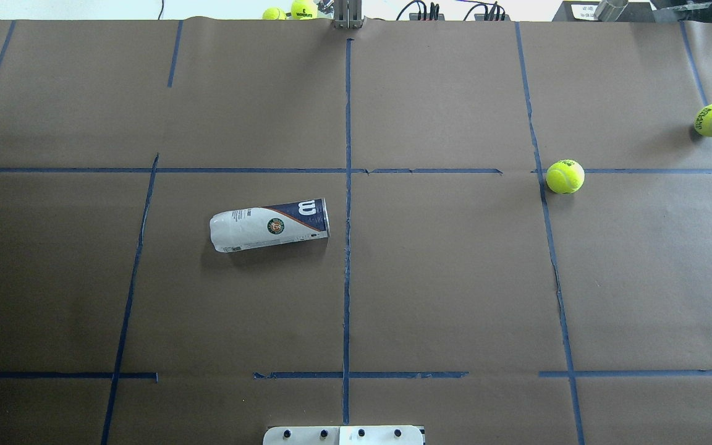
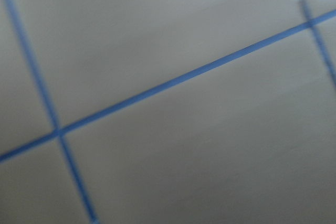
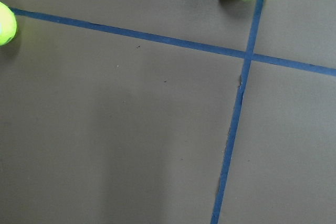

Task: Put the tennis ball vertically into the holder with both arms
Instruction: 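Reach the left gripper down and grasp the lying clear tube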

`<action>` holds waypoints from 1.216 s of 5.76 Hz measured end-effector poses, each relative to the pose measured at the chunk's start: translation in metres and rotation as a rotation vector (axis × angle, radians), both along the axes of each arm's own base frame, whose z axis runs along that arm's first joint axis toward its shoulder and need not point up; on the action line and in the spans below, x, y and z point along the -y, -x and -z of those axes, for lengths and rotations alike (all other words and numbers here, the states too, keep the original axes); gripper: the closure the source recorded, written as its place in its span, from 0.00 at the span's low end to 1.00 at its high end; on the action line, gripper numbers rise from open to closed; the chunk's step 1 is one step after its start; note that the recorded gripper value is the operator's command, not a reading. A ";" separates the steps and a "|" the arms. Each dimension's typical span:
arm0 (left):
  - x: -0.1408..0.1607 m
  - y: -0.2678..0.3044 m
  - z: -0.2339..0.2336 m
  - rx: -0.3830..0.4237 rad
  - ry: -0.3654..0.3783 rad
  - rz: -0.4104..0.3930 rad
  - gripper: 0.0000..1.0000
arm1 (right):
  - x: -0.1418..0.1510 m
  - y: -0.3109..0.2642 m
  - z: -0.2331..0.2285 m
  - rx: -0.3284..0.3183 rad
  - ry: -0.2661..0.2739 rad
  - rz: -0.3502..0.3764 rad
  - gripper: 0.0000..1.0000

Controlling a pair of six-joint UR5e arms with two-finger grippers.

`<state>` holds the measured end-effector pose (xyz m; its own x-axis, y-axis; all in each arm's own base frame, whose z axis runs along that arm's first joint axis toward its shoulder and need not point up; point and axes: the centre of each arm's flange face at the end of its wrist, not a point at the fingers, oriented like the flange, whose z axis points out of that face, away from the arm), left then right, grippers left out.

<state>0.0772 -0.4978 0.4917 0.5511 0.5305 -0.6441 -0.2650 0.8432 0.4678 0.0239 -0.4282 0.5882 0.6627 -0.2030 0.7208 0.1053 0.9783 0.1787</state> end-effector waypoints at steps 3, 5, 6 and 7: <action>0.004 -0.123 0.151 -0.099 -0.278 -0.210 0.00 | 0.003 0.021 0.013 0.030 -0.064 0.050 0.00; -0.018 -0.231 0.243 -0.094 -0.430 -0.326 0.00 | 0.003 0.023 0.016 0.036 -0.104 0.056 0.00; -0.036 -0.285 0.282 -0.036 -0.475 -0.359 0.00 | 0.003 0.023 0.015 0.036 -0.108 0.057 0.00; -0.054 -0.332 0.308 0.019 -0.519 -0.383 0.00 | 0.003 0.023 0.015 0.035 -0.110 0.057 0.00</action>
<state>0.4091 -0.4438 0.1838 0.2697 0.9317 -0.2431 -0.5144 0.3528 0.7816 0.0007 -0.4313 0.5729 0.6223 -0.3186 0.7150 0.1519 0.9452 0.2891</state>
